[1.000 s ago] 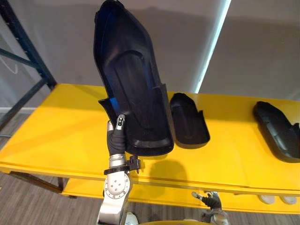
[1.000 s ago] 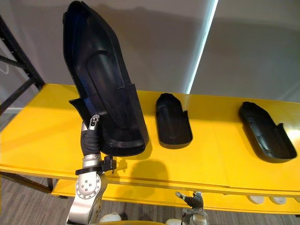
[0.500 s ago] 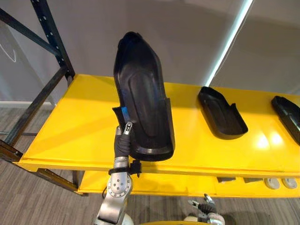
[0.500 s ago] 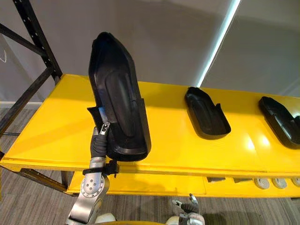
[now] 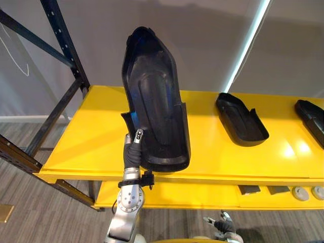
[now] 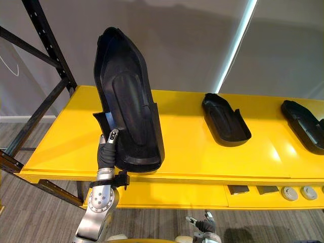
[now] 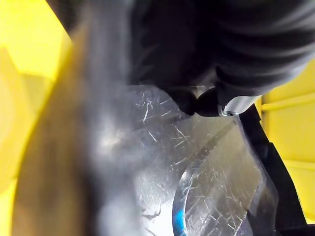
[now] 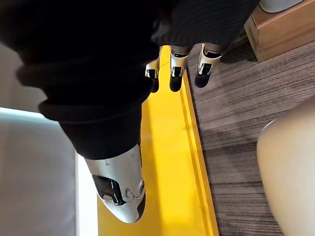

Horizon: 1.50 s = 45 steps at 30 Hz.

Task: Walk over and take plastic housings, then place them on the shelf

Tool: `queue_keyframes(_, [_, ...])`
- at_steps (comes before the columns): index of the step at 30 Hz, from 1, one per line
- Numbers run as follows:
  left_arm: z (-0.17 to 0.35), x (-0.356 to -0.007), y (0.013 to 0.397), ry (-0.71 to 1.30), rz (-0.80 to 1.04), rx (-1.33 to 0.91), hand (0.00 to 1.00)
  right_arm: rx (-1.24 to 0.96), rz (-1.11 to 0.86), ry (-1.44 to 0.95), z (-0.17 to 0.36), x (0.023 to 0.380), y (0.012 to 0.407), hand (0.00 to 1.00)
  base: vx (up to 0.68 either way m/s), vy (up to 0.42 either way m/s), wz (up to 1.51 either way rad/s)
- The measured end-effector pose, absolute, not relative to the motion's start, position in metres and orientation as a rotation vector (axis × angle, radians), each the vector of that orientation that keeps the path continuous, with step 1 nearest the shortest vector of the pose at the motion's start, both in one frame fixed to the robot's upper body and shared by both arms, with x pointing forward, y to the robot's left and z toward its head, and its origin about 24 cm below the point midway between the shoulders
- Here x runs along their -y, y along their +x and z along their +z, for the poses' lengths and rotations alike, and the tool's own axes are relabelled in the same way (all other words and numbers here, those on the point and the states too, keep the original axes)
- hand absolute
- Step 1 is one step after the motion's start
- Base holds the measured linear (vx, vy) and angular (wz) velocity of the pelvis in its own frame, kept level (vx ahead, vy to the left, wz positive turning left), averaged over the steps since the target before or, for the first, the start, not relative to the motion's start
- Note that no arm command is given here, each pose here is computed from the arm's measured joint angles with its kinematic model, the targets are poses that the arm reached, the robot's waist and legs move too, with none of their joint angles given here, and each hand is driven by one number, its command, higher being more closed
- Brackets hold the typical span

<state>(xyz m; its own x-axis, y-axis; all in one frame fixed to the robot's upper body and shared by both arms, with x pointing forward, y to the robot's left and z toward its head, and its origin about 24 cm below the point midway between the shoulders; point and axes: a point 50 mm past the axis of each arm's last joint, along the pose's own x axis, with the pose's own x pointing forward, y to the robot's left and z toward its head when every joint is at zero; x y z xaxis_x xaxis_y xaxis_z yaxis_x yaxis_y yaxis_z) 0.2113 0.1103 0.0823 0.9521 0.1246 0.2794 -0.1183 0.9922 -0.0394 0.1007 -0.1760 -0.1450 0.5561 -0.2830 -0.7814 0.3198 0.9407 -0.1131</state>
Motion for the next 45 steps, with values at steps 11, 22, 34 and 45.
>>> queue_keyframes(11, [0.074,-0.120,0.207,-0.012,0.175,0.239,1.00,-0.937,-0.362,0.042,-0.147,0.176,0.091,0.00,-0.04,0.012,-0.15])
queue_keyframes(22, [0.073,-0.144,0.217,0.110,0.264,0.234,1.00,-0.960,-0.354,0.026,-0.149,0.176,0.082,0.00,-0.05,-0.010,-0.06])
queue_keyframes(34, [0.057,-0.204,0.266,0.361,0.443,0.095,1.00,-0.965,-0.295,0.011,-0.151,0.175,0.090,0.00,0.03,-0.002,-0.08])
queue_keyframes(45, [0.011,-0.241,0.259,0.385,0.562,-0.166,1.00,-0.958,-0.314,-0.009,-0.149,0.188,0.093,0.00,-0.08,-0.020,-0.02])
